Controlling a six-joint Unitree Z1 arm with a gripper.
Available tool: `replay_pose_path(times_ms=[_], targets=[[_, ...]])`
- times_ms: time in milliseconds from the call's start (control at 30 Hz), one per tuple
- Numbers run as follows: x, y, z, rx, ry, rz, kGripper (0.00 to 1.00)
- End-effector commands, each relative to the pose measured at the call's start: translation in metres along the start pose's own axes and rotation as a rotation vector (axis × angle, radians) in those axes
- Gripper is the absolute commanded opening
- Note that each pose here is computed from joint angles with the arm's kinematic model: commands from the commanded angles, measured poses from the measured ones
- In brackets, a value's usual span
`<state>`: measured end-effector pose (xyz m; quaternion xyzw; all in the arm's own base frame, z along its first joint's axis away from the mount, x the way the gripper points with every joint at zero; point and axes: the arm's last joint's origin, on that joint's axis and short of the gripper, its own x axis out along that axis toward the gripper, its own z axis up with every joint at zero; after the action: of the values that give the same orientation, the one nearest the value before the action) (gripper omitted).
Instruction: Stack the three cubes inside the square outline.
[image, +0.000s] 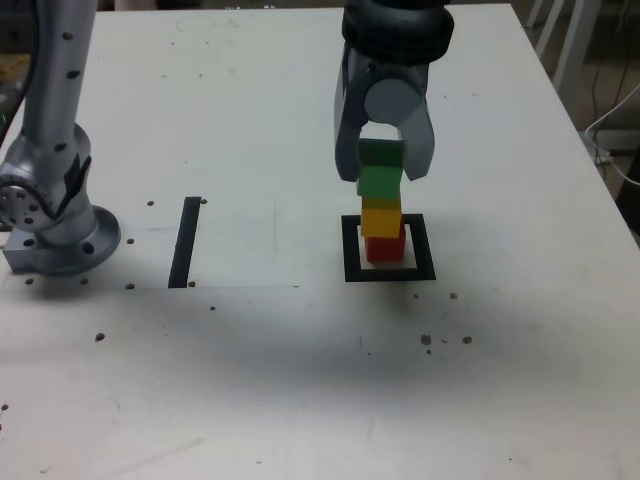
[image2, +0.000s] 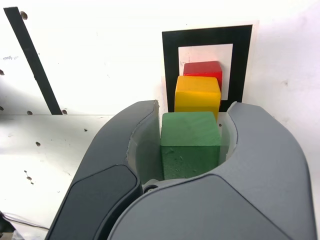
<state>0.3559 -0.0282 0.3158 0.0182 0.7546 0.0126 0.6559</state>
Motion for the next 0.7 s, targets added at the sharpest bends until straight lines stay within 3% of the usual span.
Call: replay_pose_path(times_ms=[0,233,367,467,667], targets=[[0.004,0.0,0.002,0.003,0.009,-0.001,0.07],[0.01,0.0,0.005,0.004,0.012,0.002,0.09],[0.013,-0.001,0.007,0.004,0.018,0.004,0.18],[0.014,-0.001,0.007,0.005,0.024,0.005,0.37],[0.012,-0.002,0.005,0.016,0.026,0.018,0.86]])
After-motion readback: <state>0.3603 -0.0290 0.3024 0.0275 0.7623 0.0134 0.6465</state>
